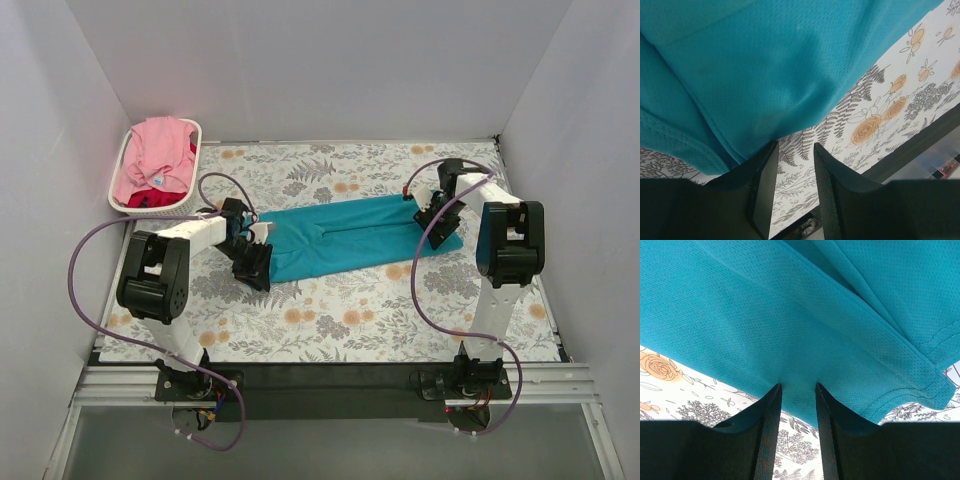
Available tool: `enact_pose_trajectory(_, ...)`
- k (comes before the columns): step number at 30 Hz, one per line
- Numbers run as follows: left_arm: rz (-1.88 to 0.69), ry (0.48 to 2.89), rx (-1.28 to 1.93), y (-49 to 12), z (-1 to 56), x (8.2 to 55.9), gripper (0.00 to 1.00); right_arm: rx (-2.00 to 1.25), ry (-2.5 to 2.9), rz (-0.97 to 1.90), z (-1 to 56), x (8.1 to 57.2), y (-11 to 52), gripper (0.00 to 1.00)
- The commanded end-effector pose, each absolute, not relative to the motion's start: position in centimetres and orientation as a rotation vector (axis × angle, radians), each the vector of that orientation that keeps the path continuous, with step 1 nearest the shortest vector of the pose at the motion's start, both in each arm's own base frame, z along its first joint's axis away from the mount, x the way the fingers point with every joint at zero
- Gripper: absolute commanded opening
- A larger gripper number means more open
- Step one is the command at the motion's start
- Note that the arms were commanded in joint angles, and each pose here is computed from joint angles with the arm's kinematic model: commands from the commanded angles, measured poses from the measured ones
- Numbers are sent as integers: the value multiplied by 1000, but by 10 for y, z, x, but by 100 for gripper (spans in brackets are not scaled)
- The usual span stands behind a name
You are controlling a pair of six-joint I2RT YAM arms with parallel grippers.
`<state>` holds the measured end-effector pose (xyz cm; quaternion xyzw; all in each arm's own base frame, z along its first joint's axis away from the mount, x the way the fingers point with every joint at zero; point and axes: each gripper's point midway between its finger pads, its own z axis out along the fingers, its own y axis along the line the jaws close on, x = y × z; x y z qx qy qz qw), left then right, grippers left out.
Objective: Fold and stack the t-shirts
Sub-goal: Fold the tshirt
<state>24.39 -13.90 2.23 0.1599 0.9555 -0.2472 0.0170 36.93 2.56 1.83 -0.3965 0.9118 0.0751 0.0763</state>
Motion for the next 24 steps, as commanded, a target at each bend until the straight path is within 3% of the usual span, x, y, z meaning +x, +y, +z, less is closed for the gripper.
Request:
enact_pose_trajectory(1, -719, 2970, 482, -131, 21, 243, 33, -1213, 2833, 172, -7, 351, 10, 41)
enact_pose_trajectory(5, -774, 2893, 518, -135, 47, 250, 33, -1227, 2829, 165, -1, 342, 8, 40)
enact_pose_trajectory(13, -870, 2682, 551, -155, 122, 277, 34, -1148, 2640, 247, 72, 365, 33, 41)
enact_pose_trajectory(24, -566, 2828, 385, -125, 55, 300, 36, -1179, 2749, 178, 35, 369, 18, 38)
